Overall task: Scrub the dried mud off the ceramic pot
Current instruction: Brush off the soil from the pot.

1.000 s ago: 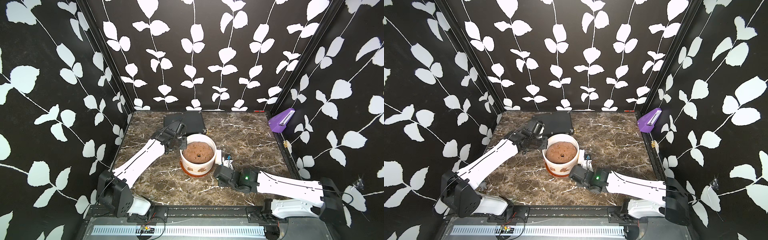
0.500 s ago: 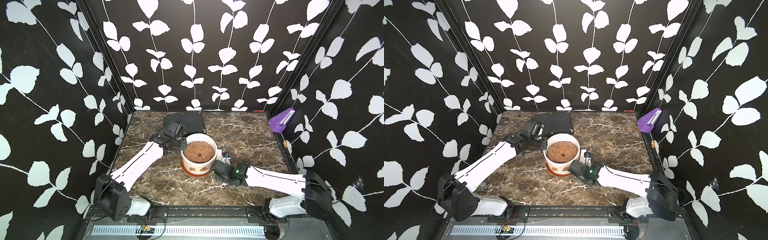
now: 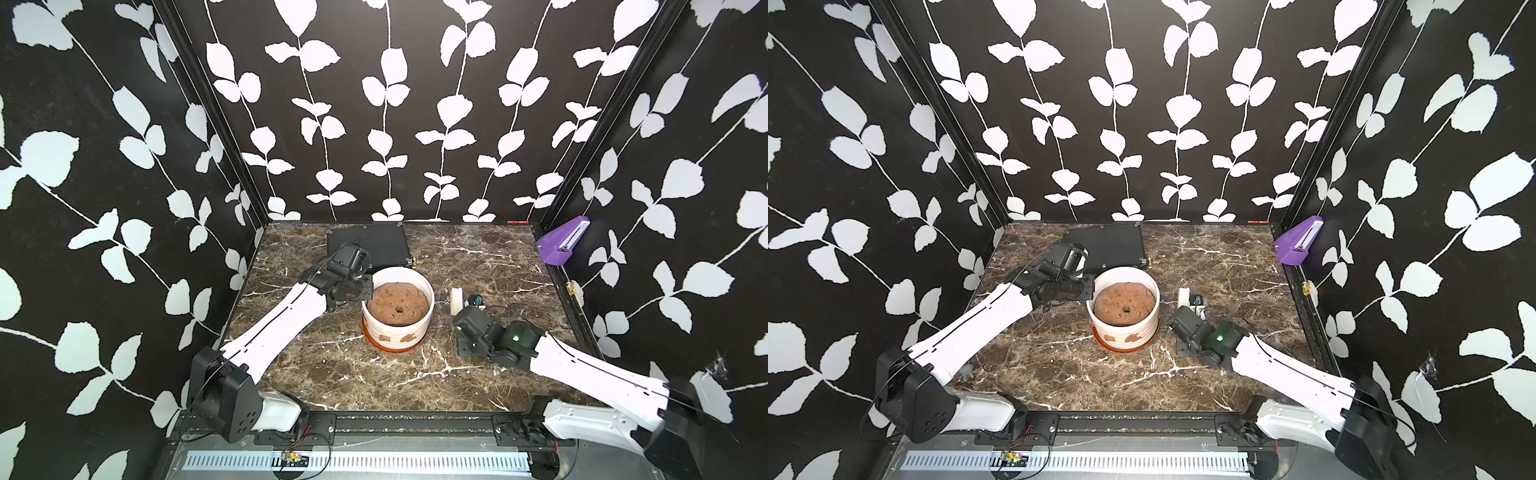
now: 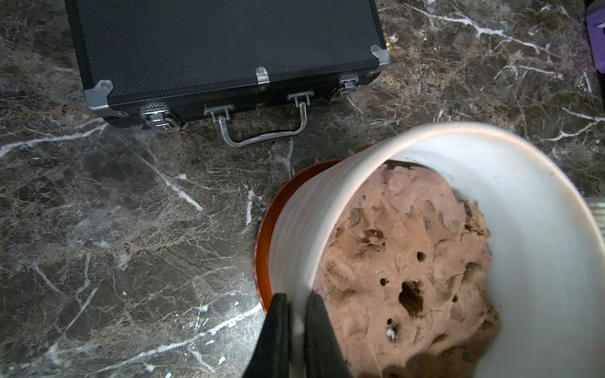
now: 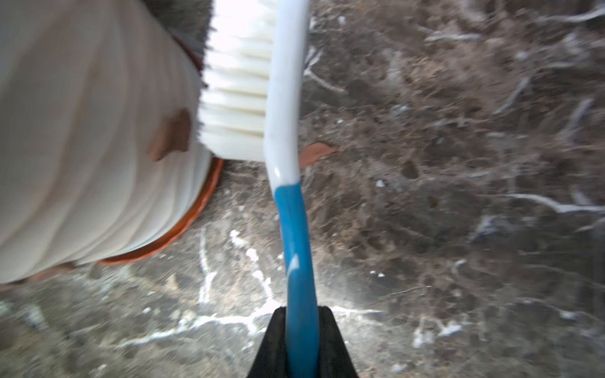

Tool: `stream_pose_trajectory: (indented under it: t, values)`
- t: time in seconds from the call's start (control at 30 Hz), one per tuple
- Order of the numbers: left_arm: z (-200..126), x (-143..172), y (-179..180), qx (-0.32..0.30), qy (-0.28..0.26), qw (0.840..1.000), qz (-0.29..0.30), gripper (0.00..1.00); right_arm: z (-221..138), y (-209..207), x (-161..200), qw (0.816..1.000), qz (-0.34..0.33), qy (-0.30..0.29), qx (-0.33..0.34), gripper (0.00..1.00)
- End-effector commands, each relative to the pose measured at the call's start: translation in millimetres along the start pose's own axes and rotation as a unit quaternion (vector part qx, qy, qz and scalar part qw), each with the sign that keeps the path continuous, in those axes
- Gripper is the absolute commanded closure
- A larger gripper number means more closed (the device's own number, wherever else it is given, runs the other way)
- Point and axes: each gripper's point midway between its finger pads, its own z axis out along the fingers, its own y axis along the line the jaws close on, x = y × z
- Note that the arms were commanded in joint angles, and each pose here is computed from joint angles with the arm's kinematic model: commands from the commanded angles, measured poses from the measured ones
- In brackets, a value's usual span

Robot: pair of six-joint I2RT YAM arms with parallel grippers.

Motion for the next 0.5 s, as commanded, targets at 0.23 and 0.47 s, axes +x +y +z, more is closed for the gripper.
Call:
stream_pose_trajectory:
  t: [0.23, 0.47]
  values:
    - [17.4, 41.5, -2.6, 0.016, 0.075, 0.997, -0.026, 1.00, -5.8, 67.7, 27.6, 0.992, 0.016, 0.000, -0.128, 1.00]
    - [19.4, 41.2, -3.0, 0.016, 0.077, 0.997, -0.023, 1.00, 13.7, 83.7, 37.0, 0.992, 0.014, 0.035, -0.124, 1.00]
